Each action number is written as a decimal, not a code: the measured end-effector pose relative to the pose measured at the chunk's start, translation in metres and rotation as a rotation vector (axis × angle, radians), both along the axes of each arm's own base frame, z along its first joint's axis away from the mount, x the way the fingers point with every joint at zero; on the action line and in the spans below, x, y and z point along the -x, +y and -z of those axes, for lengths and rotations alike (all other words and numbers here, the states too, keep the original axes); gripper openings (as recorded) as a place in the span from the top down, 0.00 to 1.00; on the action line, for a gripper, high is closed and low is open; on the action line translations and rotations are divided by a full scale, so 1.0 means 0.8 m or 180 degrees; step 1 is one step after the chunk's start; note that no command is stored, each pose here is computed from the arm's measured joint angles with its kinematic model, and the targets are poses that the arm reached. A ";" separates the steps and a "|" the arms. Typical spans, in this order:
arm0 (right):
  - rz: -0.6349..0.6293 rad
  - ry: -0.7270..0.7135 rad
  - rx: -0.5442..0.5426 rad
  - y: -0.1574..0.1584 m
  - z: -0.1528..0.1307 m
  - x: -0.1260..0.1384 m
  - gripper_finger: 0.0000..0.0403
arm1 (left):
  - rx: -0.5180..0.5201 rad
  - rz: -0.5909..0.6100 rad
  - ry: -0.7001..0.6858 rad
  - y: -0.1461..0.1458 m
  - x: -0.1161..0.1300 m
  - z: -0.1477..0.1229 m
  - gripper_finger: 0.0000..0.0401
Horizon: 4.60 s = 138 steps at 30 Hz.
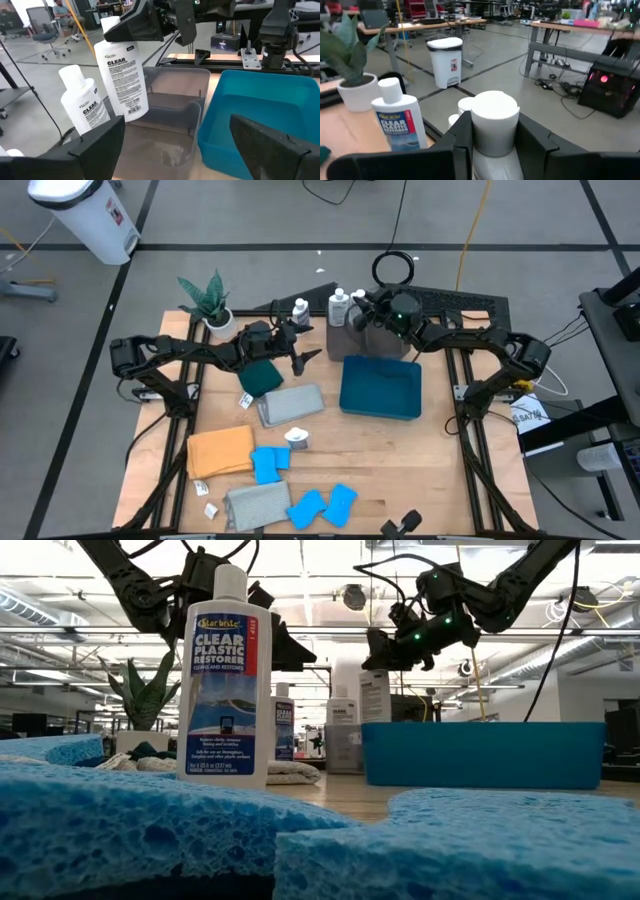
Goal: Pick & Place Kitchen Items
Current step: Put the white clear plastic restorer into the left black bin
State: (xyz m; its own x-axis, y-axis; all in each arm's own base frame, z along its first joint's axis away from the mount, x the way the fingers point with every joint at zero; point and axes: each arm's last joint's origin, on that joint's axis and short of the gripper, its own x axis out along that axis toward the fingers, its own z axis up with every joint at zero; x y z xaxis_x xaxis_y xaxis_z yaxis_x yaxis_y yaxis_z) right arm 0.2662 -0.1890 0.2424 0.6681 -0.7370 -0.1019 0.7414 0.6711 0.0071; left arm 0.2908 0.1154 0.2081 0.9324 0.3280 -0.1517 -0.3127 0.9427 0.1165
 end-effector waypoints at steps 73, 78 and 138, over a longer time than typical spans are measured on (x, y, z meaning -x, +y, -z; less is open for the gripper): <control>0.0158 0.0474 0.0441 0.050 -0.045 0.013 0.54 | 0.0381 -0.0999 0.0193 0.040 0.068 0.031 0.10; 0.0061 0.0558 0.0535 0.061 -0.050 0.013 0.55 | 0.0469 -0.1100 0.0293 0.046 0.069 0.063 0.10; -0.0055 0.0948 0.0712 0.068 -0.045 0.010 0.57 | 0.0461 -0.1502 0.1039 0.076 0.025 0.002 0.70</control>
State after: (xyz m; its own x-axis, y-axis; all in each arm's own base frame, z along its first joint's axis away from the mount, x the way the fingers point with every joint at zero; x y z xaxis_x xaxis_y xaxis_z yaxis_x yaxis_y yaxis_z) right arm 0.2583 -0.1346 0.2785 0.6460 -0.7520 -0.1314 0.6773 0.6440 -0.3556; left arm 0.2708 0.1761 0.2062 0.5882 0.6504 -0.4805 -0.6717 0.7239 0.1576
